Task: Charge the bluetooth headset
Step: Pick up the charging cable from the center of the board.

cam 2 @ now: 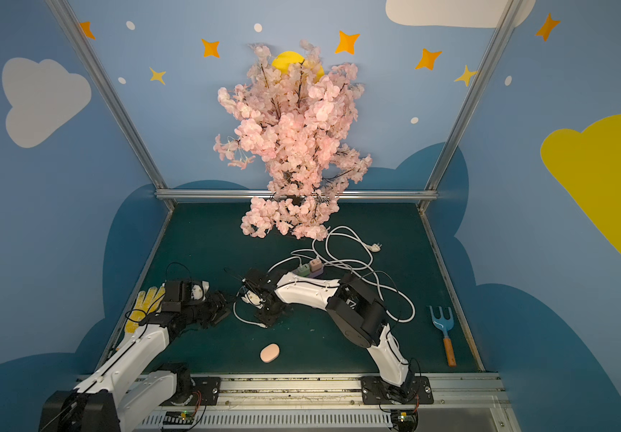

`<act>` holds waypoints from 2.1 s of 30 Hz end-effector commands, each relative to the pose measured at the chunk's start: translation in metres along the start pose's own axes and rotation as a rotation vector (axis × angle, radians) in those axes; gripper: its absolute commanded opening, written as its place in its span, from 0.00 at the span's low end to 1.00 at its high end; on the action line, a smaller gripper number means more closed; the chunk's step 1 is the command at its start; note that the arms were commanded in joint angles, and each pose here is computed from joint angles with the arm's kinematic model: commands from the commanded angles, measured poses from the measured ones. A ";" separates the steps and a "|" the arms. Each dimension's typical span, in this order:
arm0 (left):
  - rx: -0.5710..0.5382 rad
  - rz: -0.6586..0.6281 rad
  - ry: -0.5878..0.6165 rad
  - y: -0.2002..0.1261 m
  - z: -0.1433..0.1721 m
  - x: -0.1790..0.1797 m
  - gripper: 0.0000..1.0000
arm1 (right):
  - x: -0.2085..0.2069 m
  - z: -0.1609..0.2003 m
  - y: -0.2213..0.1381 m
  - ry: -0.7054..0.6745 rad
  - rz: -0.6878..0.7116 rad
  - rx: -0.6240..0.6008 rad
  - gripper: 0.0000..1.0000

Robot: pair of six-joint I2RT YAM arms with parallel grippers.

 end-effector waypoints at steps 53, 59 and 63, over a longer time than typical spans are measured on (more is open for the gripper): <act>0.000 0.000 -0.062 -0.003 0.032 0.031 0.63 | 0.023 -0.035 -0.006 0.157 -0.480 -0.031 0.00; 0.005 0.036 -0.021 -0.005 0.030 0.016 0.80 | 0.020 -0.039 -0.032 0.190 -0.573 -0.078 0.00; 0.016 0.078 -0.009 -0.006 0.030 0.006 0.72 | 0.015 -0.040 -0.041 0.201 -0.543 -0.083 0.00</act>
Point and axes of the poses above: each gripper's point midway between its finger pads, its own y axis out along the fingers, its own x axis along the line the jaws close on, z = x × y, the point moved 9 cm from there along -y, back along the fingers, and after that the axes turned 1 degree about y, right-handed, at the moved point
